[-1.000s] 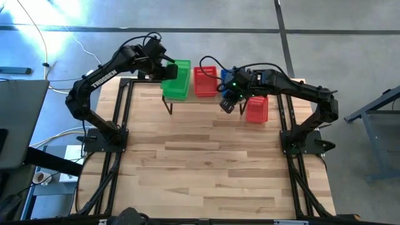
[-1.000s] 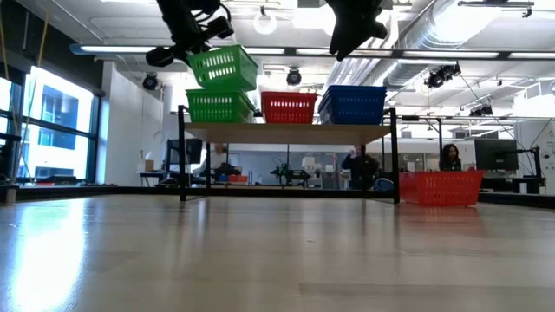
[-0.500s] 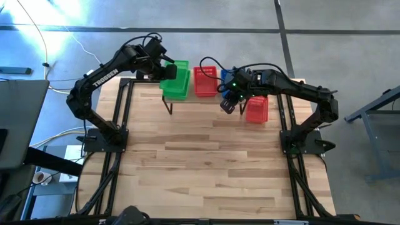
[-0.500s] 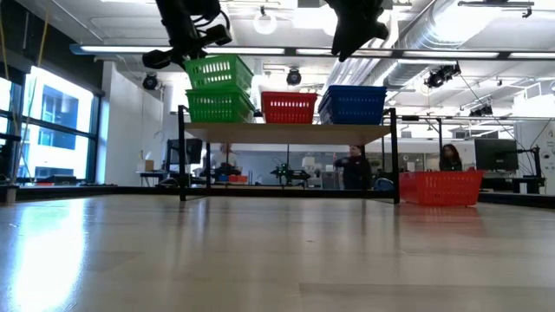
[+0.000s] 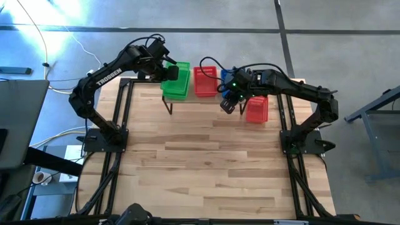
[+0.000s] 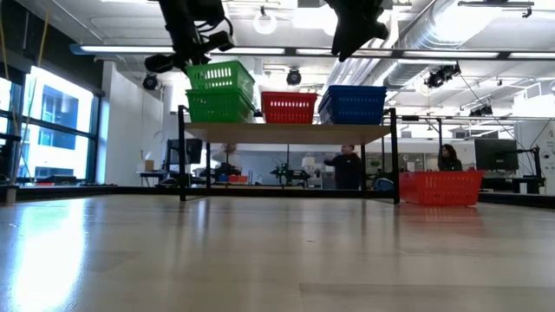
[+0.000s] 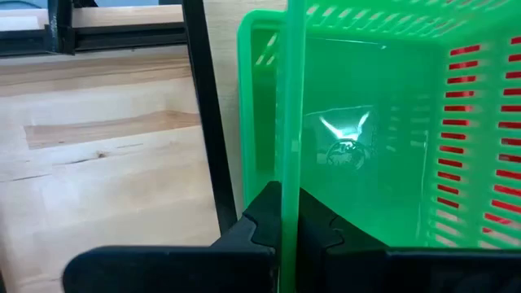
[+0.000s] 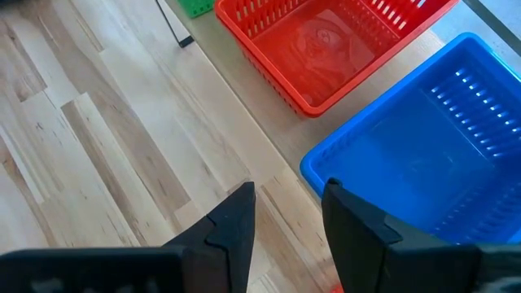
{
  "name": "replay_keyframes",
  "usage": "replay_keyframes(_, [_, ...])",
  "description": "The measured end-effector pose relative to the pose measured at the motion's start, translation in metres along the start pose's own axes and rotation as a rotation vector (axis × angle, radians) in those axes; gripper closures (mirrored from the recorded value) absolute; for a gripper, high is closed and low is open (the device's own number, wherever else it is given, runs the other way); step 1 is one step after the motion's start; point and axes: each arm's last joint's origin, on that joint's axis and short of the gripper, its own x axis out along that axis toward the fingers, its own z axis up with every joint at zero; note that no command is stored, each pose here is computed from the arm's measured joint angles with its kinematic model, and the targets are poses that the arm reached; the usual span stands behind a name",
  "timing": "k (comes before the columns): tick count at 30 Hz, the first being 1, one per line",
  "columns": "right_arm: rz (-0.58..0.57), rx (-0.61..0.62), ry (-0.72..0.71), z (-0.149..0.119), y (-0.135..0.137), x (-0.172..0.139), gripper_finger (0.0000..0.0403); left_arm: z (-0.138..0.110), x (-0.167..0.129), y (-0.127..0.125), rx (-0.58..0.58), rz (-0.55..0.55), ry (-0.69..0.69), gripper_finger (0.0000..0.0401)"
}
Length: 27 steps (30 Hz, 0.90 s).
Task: Stack baskets on shelf by color
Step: Stack the green bin on top of the stacked green bins on the shelf
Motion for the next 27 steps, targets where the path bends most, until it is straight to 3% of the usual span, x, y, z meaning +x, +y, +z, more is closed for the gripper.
replay_keyframes(14, [0.000, 0.000, -0.001, 0.000, 0.000, 0.000, 0.0274, 0.002, 0.008, -0.002, -0.008, 0.014, 0.017, 0.0398])
replay_keyframes(27, [0.000, 0.004, -0.001, 0.000, 0.000, 0.000, 0.0274, 0.002, 0.011, -0.003, -0.008, 0.016, 0.024, 0.0356])
